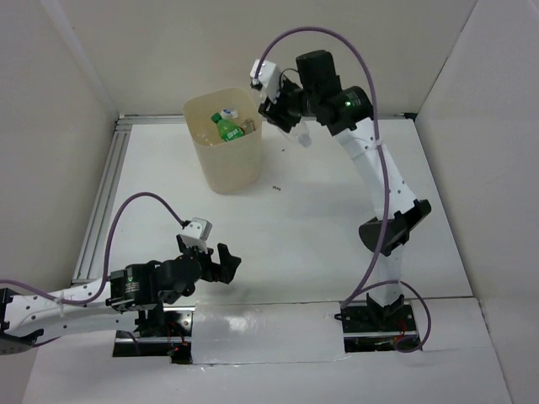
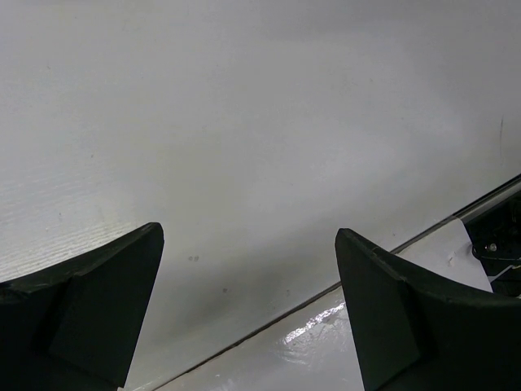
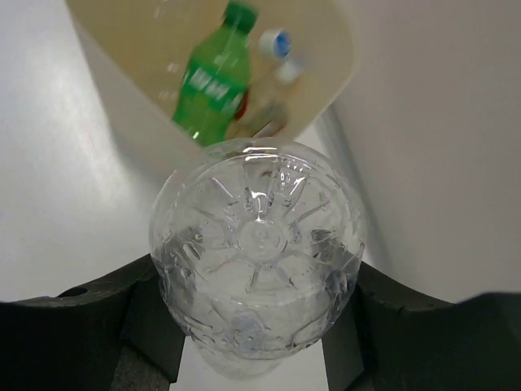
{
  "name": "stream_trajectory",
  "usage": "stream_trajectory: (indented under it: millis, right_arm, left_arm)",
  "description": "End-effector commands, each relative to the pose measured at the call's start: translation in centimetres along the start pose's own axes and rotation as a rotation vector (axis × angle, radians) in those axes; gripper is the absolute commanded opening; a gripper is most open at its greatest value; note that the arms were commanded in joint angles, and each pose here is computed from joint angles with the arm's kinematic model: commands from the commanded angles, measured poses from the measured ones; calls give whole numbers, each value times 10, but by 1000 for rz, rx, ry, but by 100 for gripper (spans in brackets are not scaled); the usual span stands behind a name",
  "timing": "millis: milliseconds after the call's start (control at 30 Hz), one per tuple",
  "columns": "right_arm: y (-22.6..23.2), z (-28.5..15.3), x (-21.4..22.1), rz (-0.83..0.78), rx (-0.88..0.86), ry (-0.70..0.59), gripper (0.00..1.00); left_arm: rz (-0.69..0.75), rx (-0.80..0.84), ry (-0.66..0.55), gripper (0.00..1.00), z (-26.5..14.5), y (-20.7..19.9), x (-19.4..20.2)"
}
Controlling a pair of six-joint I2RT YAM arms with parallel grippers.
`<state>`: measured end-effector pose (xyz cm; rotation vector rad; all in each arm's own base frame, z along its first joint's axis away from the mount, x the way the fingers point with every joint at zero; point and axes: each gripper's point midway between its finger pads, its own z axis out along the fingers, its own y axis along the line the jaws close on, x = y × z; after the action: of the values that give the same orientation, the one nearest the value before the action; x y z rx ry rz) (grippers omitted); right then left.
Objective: Put the plastic bottles in the bin
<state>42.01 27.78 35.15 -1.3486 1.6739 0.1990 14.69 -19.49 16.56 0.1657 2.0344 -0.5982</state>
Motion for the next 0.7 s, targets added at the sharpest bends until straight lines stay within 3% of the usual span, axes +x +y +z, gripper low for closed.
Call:
stream_trajectory:
  millis: [0,33,133,367,667]
  right_arm:
    - [-8,-20,-63,-62,81,-157,13]
    - [-10,-11,-58,-63,98,-157,12]
    - [-24,-36,-110,-125,247,-363,12]
    - [-14,-12,-156,-163,299,-529,12]
    - [6,38,-171,-220,234,-542,14]
  left_arm:
    - [-39,19,-73,99,-2,-10,-24]
    - [-39,19,-73,99,-2,-10,-24]
    - [-30,18,-73,99,-2,-10,-24]
    - [-35,23,-78,99,-3,-10,-26]
    - [-53,15,-84,98,-3,-9,-27]
